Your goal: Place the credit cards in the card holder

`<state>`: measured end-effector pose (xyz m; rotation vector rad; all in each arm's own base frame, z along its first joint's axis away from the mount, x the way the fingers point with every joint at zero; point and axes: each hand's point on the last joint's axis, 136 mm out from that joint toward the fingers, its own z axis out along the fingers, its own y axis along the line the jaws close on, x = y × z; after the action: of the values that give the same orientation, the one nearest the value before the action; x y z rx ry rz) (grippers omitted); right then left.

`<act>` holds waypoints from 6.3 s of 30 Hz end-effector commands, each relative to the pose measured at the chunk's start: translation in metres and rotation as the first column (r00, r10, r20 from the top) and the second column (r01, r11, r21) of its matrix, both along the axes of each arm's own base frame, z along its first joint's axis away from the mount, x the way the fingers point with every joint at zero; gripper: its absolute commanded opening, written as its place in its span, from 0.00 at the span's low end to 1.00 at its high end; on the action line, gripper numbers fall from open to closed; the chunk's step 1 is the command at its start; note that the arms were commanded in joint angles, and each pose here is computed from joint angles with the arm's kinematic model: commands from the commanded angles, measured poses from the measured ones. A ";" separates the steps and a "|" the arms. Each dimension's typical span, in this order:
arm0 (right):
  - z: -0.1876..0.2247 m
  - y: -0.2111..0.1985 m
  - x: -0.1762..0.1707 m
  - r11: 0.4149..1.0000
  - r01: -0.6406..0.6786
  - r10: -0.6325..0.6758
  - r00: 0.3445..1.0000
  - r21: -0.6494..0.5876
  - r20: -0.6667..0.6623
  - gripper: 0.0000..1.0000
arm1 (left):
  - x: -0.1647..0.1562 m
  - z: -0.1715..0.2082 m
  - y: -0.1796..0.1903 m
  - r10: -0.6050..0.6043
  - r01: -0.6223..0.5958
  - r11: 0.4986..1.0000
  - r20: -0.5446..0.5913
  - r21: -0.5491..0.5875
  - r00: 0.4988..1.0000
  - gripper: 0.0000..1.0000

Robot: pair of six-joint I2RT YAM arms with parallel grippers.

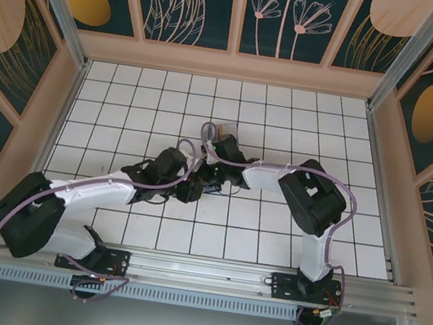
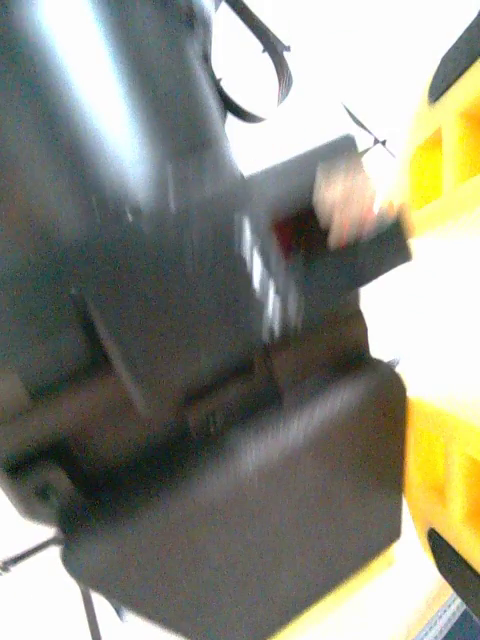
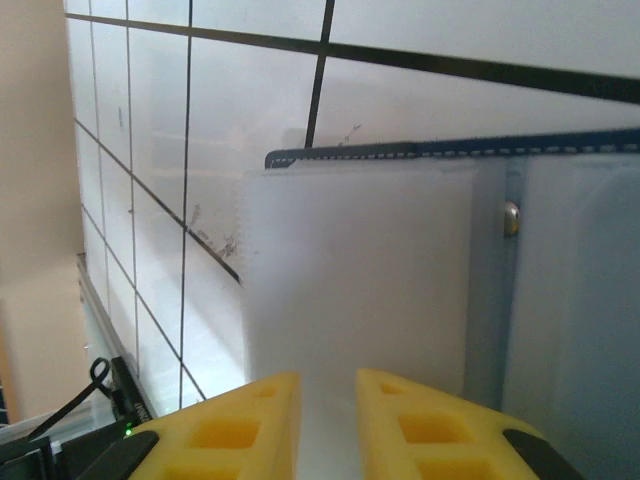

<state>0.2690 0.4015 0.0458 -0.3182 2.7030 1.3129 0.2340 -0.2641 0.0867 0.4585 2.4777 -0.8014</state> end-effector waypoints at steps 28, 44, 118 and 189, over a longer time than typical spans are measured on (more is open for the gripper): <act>0.083 -0.041 0.041 0.985 0.163 -0.136 0.936 -0.057 0.326 0.35 | 0.064 -0.025 0.117 0.552 -0.574 0.816 -0.203 -0.066 0.809 0.52; 0.082 -0.093 0.138 0.899 0.364 -0.218 0.855 -0.245 0.470 0.41 | 0.060 -0.050 0.118 0.553 -0.574 0.818 -0.236 -0.025 0.799 0.61; 0.074 -0.070 0.138 0.981 0.173 -0.191 0.947 0.092 0.258 0.17 | 0.053 -0.066 0.105 0.490 -0.524 0.850 -0.294 -0.049 0.821 0.48; 0.010 -0.076 -0.005 0.970 0.079 -0.088 0.996 0.229 0.028 0.00 | 0.047 -0.085 0.090 0.449 -0.495 0.868 -0.367 -0.037 0.815 0.24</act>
<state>0.2675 0.3232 0.0514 -0.2085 2.4906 1.5208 0.2888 -0.1627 0.0149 -0.4017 2.6091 -0.8360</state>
